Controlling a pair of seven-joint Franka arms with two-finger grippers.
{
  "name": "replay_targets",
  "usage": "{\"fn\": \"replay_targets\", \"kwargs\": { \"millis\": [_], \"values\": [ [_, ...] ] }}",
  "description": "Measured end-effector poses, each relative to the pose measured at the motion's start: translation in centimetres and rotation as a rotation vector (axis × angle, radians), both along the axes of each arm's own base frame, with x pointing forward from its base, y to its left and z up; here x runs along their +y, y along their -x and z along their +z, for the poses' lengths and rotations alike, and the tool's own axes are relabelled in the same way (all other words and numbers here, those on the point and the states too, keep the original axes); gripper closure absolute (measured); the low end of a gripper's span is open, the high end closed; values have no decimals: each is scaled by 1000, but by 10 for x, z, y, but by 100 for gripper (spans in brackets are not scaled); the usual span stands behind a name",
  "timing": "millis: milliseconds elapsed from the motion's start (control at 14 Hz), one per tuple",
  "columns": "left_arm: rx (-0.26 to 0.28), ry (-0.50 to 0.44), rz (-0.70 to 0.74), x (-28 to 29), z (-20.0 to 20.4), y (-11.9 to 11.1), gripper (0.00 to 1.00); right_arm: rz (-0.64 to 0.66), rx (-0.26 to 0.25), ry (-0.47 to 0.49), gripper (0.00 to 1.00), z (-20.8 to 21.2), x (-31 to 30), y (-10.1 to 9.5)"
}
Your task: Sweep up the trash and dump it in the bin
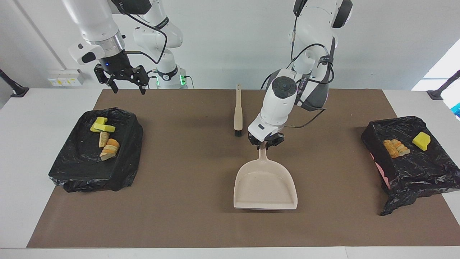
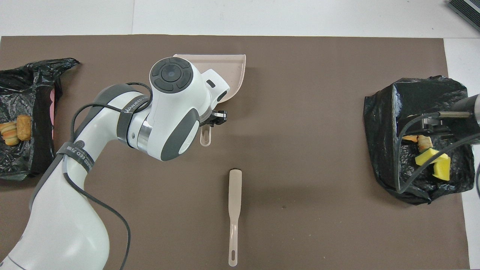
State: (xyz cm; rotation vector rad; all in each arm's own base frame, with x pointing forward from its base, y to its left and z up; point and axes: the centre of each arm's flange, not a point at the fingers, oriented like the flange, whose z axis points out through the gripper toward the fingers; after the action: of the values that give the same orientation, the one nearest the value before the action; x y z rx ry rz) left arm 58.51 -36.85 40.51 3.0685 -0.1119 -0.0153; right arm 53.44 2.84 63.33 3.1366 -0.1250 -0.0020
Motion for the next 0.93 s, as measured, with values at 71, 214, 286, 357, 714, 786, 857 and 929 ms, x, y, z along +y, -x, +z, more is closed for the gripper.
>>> {"fn": "replay_targets", "kwargs": {
  "millis": [71,214,286,357,714,786,857,929],
  "values": [
    [-1,5,15,-15,-7,-4,68,0,0,0,0,0,0,0],
    [-3,15,26,-42,-24,-12,68,0,0,0,0,0,0,0],
    [-1,17,26,-49,-32,-15,68,0,0,0,0,0,0,0],
    [1,17,26,-52,-37,-17,68,0,0,0,0,0,0,0],
    [9,10,26,-52,-43,-17,68,0,0,0,0,0,0,0],
    [14,8,23,-54,-45,-15,68,0,0,0,0,0,0,0],
    [18,6,18,-57,-48,-13,68,0,0,0,0,0,0,0],
    [23,3,13,-59,-50,-10,68,0,0,0,0,0,0,0]
  ]
}}
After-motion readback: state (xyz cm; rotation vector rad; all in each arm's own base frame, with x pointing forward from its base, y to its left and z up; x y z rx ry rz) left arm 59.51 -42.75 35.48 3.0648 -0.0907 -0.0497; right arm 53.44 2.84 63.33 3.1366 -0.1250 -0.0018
